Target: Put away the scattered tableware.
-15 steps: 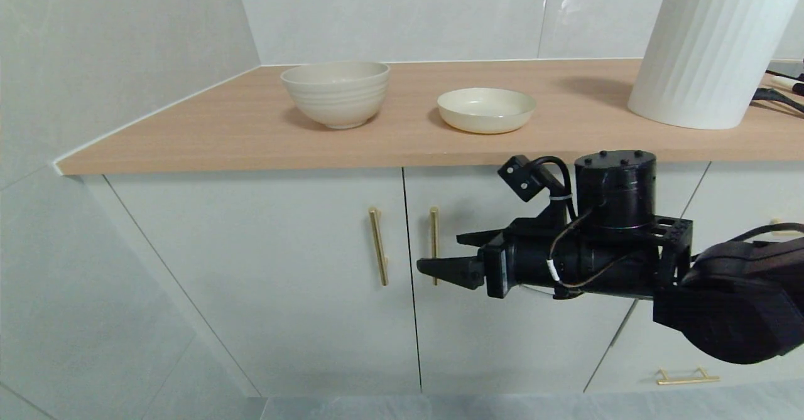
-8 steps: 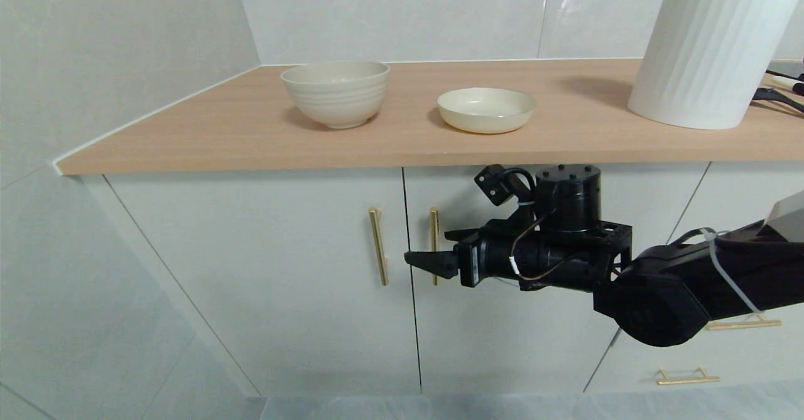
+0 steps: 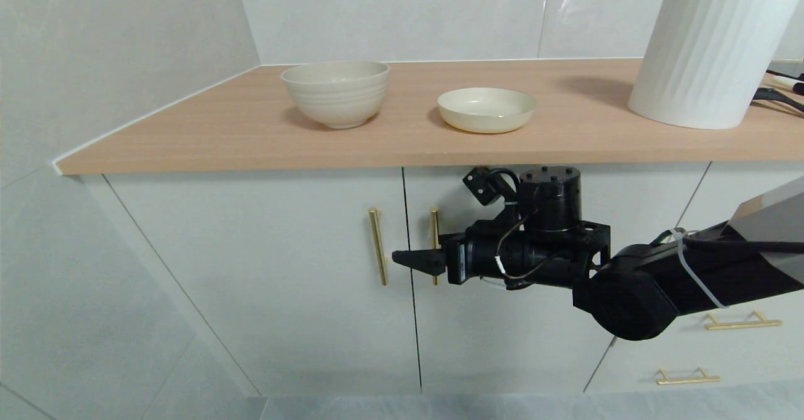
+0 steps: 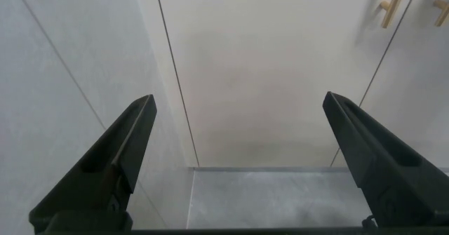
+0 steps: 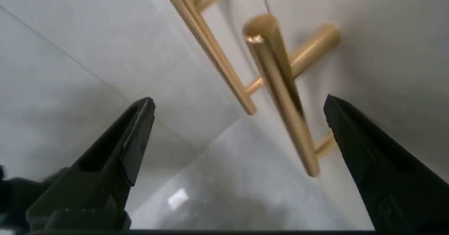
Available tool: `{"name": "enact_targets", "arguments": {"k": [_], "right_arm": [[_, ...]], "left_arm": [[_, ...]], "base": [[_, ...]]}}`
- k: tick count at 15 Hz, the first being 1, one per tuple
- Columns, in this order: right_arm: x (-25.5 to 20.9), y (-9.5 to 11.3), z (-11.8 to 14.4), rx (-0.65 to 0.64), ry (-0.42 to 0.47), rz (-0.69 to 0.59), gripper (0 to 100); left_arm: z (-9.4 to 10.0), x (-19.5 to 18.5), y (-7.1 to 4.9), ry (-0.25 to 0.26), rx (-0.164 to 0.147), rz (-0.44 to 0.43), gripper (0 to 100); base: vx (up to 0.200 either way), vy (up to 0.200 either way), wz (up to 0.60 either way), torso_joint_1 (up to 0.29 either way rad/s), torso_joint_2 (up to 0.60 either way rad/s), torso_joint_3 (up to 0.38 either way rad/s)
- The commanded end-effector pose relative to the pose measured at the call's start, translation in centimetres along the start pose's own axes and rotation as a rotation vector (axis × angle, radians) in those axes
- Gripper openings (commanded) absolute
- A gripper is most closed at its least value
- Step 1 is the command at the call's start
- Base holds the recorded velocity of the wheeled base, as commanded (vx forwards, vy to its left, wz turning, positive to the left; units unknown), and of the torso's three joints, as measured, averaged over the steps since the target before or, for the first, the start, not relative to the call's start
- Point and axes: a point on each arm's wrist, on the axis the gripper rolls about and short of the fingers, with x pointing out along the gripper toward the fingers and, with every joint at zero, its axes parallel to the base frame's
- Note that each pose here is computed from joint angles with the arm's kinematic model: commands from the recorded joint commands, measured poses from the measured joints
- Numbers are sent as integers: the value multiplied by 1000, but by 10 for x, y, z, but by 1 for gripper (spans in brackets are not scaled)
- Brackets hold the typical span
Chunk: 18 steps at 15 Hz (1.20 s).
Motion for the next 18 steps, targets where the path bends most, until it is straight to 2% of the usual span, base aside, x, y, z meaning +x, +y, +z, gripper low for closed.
{"name": "enact_targets", "arguments": {"k": [1, 4, 5, 6, 7, 8, 9, 11, 13, 14, 15, 16, 17, 18], "right_arm": [[0, 4, 2, 24, 2, 31, 100], [0, 14, 0, 49, 27, 102, 100], [-1, 19, -3, 50, 36, 110, 100], [-4, 28, -5, 47, 47, 130, 100], [-7, 35, -7, 45, 55, 145, 100], [-11, 46, -9, 41, 66, 167, 100], [-15, 54, -10, 38, 69, 181, 100], [-30, 67, -16, 37, 92, 202, 100], [-44, 75, -19, 37, 103, 211, 100], [-49, 77, -21, 38, 108, 212, 100], [-60, 80, -21, 36, 105, 215, 100], [-65, 84, -21, 34, 104, 222, 100], [-70, 85, -23, 35, 111, 223, 100], [-72, 85, -24, 35, 114, 222, 100]], "left_arm": [[0, 0, 0, 0, -1, 0, 100], [0, 0, 0, -3, -2, 4, 100], [6, -1, 0, -35, -4, 8, 100], [23, -6, 1, -102, -19, 11, 100], [34, -11, 2, -135, -36, 10, 100], [44, -17, 2, -149, -36, 3, 100], [52, -20, 2, -137, -33, -12, 100], [79, -14, -1, -21, -26, -206, 100], [98, 6, -6, 81, -38, -423, 100], [103, 14, -8, 122, -48, -485, 100], [112, 33, -10, 199, -74, -579, 100], [117, 45, -12, 248, -94, -640, 100], [121, 56, -13, 286, -112, -698, 0], [124, 62, -15, 307, -120, -741, 0]], "base": [[0, 0, 0, 0, 0, 0], [0, 0, 0, 0, 0, 0], [0, 0, 0, 0, 0, 0], [0, 0, 0, 0, 0, 0], [0, 0, 0, 0, 0, 0], [0, 0, 0, 0, 0, 0], [0, 0, 0, 0, 0, 0], [0, 0, 0, 0, 0, 0], [0, 0, 0, 0, 0, 0], [0, 0, 0, 0, 0, 0], [0, 0, 0, 0, 0, 0], [0, 0, 0, 0, 0, 0], [0, 0, 0, 0, 0, 0], [0, 0, 0, 0, 0, 0]]}}
